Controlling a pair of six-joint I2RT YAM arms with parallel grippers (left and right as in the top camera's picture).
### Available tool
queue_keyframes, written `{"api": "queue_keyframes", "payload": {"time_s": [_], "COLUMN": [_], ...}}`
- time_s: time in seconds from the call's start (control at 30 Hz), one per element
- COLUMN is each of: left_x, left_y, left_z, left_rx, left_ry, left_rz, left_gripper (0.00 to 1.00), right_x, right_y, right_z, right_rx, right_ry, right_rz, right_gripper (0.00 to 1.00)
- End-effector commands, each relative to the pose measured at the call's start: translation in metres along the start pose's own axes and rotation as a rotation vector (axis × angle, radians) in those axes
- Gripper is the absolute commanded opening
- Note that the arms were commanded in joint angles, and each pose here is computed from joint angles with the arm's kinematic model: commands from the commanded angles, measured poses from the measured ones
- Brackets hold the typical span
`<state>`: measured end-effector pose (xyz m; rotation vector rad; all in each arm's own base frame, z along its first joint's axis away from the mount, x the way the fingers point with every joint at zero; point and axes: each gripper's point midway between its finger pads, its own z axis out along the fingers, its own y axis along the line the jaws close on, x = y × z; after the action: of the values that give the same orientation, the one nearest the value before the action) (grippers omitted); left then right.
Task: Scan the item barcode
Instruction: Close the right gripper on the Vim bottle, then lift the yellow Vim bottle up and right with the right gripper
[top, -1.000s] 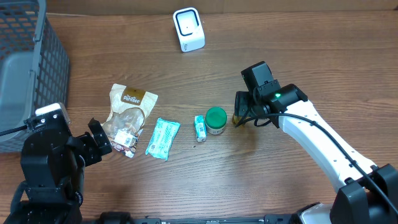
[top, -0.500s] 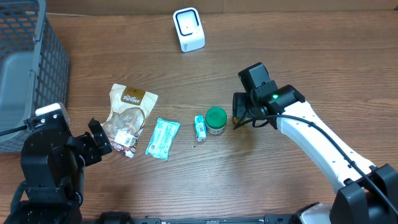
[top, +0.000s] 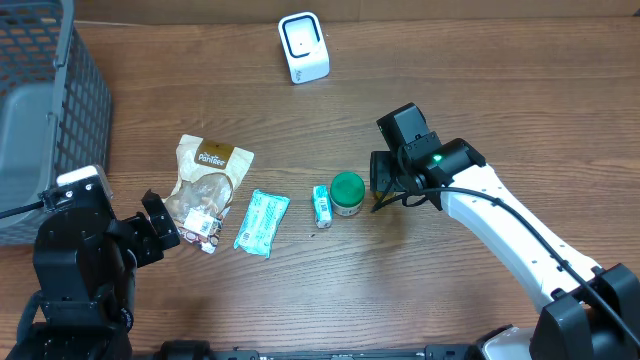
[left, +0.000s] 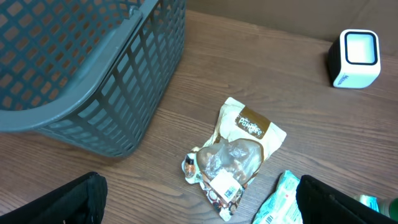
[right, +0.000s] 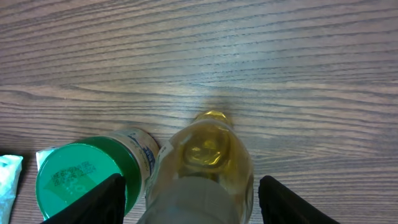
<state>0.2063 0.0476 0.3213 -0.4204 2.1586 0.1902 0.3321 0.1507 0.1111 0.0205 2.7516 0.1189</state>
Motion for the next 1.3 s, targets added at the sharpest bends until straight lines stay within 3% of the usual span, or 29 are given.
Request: {"api": "queue_keyframes", "payload": {"time_s": [0.0,0.5,0.63,0.83,1.1,1.17,1.27], "left_x": [-0.002,-0.002,-0.002,-0.002,-0.002,-0.002,-0.002], "left_y": [0.003,0.003,0.003,0.003,0.003,0.003,0.003], "left_z": [-0.002,-0.002,-0.002,-0.002,-0.002,-0.002,-0.002], "left_rx": [-0.012,-0.012,-0.012,-0.012,-0.012,-0.012,-0.012], "left_ry": [-0.012,-0.012,-0.012,-0.012,-0.012,-0.012,-0.012], "left_rz": [-0.009,-0.009,-0.009,-0.009,-0.009,-0.009,-0.009], "left_gripper": [0.99,1.00,1.00,1.00,1.00,1.00,0.99], "right_x": [0.003,0.009,0.008,0.004,-0.031,-0.038,-0.038], "right_y": [-0.002,-0.004,-0.004,-0.001,0.006,0.008,0.017], "right_z": [0.005,0.021,0.020,0.013,-0.047,-0.067,-0.099], "right_rx": [0.020,0.041,0.040,0.030,-0.040,-0.103,-0.272], "right_ry": [0.006,0.045,0.044,0.041,-0.050,-0.060,-0.040], "right_rz": [-0.009,-0.014,-0.012,-0.011,0.013,0.025,-0.001], "right_gripper": [0.65,0.54,0.40,0.36,0.33,0.27,0.27]}}
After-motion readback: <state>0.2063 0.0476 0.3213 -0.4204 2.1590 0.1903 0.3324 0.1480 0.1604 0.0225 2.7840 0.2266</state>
